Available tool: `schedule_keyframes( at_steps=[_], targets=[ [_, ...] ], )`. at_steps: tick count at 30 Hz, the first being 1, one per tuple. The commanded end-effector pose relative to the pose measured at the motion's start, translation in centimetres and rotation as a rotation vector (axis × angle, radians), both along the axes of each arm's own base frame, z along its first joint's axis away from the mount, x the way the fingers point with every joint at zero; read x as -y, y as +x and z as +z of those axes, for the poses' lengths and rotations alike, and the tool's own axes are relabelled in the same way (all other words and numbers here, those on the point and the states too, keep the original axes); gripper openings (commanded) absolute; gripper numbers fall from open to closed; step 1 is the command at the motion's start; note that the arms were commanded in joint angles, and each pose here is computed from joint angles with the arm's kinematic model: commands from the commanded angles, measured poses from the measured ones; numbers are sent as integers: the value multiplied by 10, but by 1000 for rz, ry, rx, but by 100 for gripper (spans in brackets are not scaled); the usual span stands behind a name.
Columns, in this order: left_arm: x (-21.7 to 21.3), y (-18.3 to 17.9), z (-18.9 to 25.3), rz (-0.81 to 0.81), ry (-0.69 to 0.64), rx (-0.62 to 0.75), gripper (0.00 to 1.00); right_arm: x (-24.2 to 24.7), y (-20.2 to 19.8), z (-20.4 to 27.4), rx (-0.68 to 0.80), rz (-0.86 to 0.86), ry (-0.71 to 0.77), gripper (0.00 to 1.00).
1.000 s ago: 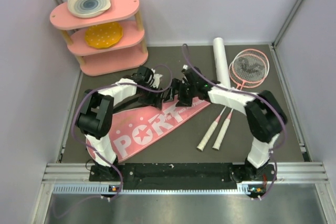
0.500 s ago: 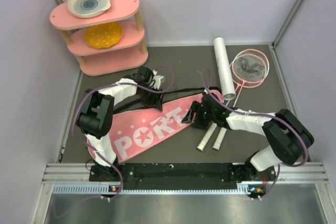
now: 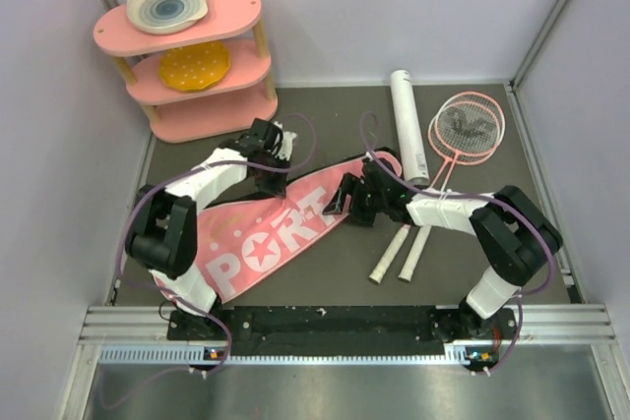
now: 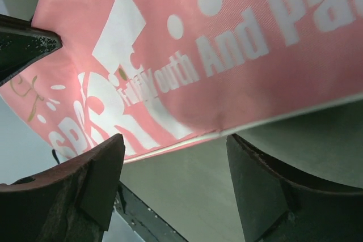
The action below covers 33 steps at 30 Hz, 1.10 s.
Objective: Pack up the badminton gear
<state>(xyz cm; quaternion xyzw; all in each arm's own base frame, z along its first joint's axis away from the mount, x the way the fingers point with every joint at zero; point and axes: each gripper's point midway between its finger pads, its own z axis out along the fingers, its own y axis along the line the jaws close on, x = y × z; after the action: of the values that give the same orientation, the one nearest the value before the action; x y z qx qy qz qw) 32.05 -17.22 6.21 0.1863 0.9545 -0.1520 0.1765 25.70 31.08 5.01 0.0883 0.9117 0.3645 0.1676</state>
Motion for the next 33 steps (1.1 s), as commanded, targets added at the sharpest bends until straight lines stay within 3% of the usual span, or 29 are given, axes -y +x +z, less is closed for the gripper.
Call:
schedule_keyframes(
  at_steps=[1,5,10,14,19,33],
  targets=[
    [-14,21,64,189,12,198,0,-23,17,50,144,41,24,75],
    [-20,33,118,273,-12,415,0,-30,29,84,156,-3,56,82],
    [-24,38,143,334,74,556,0,-29,50,115,147,-124,43,84],
    [-22,37,136,332,131,570,0,-33,72,153,208,-192,65,84],
    [-17,34,133,339,104,587,0,-38,95,169,243,-248,52,81],
    [5,30,131,265,43,580,0,-95,127,140,211,-206,-21,77]
  ],
)
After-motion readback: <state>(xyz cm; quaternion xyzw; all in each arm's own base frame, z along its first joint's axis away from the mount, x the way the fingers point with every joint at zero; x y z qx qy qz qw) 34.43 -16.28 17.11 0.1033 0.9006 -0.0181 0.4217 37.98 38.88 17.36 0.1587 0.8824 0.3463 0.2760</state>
